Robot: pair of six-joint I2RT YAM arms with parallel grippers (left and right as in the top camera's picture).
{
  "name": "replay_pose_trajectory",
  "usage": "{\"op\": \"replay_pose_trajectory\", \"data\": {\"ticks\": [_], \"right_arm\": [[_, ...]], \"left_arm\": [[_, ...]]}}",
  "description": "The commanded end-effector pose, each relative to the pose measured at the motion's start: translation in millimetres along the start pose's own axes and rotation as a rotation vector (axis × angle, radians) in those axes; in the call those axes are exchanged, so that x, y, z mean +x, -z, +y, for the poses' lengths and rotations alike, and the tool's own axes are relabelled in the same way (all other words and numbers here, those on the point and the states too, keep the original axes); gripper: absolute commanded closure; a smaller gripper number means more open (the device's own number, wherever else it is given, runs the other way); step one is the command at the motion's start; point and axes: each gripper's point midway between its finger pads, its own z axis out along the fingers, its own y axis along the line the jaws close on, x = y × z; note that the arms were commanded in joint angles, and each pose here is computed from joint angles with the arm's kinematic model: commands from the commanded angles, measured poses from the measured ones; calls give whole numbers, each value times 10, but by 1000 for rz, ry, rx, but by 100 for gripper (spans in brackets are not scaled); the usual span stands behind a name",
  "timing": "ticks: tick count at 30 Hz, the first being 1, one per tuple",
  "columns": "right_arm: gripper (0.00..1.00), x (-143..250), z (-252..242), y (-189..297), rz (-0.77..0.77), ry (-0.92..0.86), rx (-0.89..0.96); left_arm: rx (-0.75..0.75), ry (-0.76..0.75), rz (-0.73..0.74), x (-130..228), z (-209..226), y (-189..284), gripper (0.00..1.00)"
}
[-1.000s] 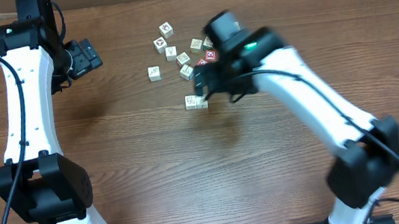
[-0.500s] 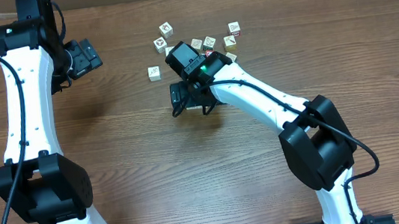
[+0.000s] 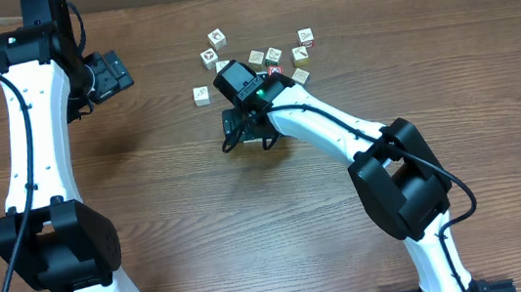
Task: Form a horizontal line
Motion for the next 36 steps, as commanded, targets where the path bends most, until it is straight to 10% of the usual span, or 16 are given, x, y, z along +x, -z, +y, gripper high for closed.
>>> {"op": "replay_pose_trajectory", "data": {"ticks": [1,8,36], "right_arm": [[4,36,-50,-149,12,-4,31],[34,48,-52,-183,17,-3,34],[32,-8,-12,-184,-6,-5,18]], "left_arm": [[11,1,-12,-13,-44,37,0],[11,1,-12,-13,-44,37,0],[11,1,-12,-13,-44,37,0]]}}
